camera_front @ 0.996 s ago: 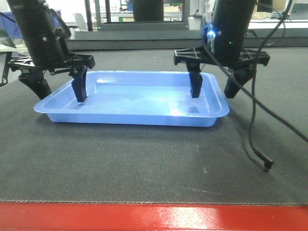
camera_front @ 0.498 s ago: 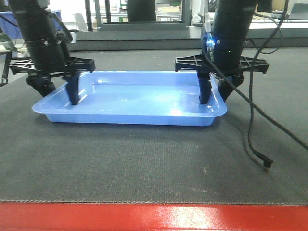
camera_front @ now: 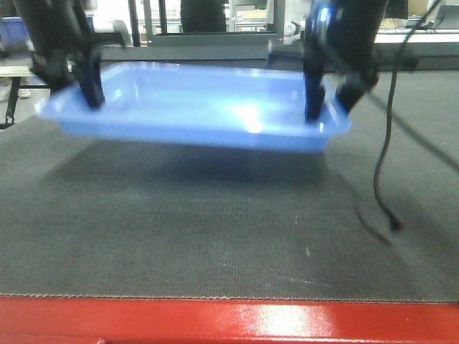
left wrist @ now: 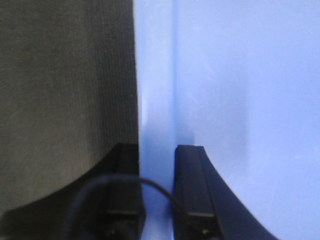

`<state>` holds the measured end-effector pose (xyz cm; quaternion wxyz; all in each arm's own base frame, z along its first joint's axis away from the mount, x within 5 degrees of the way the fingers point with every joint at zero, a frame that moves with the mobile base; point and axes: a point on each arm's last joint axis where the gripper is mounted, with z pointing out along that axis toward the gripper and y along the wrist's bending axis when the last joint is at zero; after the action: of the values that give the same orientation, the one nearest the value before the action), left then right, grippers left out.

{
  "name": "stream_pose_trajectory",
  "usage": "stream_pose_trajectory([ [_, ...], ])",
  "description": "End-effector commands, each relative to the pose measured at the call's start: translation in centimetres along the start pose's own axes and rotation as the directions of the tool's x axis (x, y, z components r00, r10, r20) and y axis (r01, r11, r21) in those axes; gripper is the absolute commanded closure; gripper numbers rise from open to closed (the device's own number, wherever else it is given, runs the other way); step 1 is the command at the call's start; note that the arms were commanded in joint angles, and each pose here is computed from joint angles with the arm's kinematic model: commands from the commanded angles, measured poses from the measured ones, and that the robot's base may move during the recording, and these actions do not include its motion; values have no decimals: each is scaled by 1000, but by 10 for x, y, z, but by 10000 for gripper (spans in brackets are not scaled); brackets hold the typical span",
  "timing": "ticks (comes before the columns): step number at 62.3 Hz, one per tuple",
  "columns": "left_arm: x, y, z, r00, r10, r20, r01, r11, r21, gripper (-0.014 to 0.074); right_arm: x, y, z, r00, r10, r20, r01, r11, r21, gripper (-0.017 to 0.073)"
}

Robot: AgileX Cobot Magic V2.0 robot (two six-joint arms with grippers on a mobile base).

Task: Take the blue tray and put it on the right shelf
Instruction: 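Lift the tray off the table with both grippers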

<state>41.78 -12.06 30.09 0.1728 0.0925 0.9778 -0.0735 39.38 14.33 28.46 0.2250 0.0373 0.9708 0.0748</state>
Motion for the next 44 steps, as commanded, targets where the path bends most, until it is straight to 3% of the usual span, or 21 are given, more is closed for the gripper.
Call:
stream_pose_trajectory([
  [1,5,-6,-62,994,31,104,-30,999,-10,642,-10,0,-73,980,-47,191,54,998,-29,499],
  [10,16,-7,-97,991,40,129,-38,999,-20,641,-2,-2,-115,969,-65,239,73,997,-27,499],
  [25,40,-6,-142,983,50,175,-44,998,-38,641,17,4,-162,942,-148,303,151,988,14,499],
  [44,78,-4,-127,990,49,129,-46,999,-27,641,37,-2,-158,943,-173,284,174,984,22,499],
])
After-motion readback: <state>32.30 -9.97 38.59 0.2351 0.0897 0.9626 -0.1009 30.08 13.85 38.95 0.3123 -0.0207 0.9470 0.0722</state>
